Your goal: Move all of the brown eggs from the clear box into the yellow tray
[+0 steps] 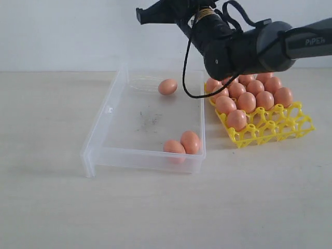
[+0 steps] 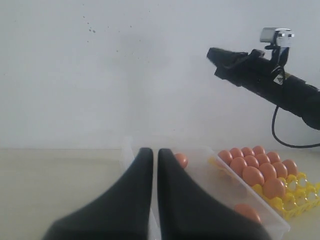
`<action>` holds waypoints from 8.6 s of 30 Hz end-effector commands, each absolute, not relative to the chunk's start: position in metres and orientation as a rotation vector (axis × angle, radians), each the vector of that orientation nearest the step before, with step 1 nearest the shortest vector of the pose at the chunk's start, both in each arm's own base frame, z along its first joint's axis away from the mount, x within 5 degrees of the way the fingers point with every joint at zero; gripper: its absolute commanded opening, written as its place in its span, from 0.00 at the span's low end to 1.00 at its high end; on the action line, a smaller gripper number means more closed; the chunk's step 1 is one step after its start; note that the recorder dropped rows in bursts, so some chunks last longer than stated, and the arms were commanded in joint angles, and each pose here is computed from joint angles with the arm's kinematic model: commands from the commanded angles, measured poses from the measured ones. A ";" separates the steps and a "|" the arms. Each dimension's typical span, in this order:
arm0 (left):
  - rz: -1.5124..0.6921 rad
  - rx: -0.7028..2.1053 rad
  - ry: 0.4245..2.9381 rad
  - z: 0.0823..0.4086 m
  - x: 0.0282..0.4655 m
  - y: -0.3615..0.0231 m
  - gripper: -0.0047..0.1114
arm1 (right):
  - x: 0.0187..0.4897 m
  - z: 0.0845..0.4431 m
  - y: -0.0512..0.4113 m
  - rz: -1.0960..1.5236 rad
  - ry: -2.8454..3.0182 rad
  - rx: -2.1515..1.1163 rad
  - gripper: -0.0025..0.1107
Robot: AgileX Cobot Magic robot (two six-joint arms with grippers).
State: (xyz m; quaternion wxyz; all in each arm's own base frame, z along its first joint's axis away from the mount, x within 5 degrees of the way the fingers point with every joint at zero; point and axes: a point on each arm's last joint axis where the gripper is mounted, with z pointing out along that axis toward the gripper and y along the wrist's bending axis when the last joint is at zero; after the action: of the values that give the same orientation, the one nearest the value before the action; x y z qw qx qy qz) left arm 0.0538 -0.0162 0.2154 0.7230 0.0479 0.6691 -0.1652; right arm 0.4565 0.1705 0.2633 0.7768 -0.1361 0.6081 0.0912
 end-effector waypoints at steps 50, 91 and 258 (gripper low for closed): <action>-0.354 0.105 1.471 0.215 0.054 -0.016 0.07 | 0.561 0.146 0.095 0.863 2.345 0.167 0.41; -0.354 0.105 1.471 0.215 0.054 -0.016 0.07 | 0.559 0.156 0.119 0.707 2.438 -0.163 0.45; -0.324 0.122 1.454 0.216 0.054 -0.015 0.07 | 0.526 0.196 0.175 0.072 2.180 -1.412 0.62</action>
State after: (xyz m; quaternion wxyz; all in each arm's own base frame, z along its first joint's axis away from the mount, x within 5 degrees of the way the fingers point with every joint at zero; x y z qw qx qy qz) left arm 0.0538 -0.0156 0.2165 0.7295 0.0533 0.6640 -0.1549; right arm 0.5219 0.1706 0.1960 0.2571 -0.4986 0.8224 0.0949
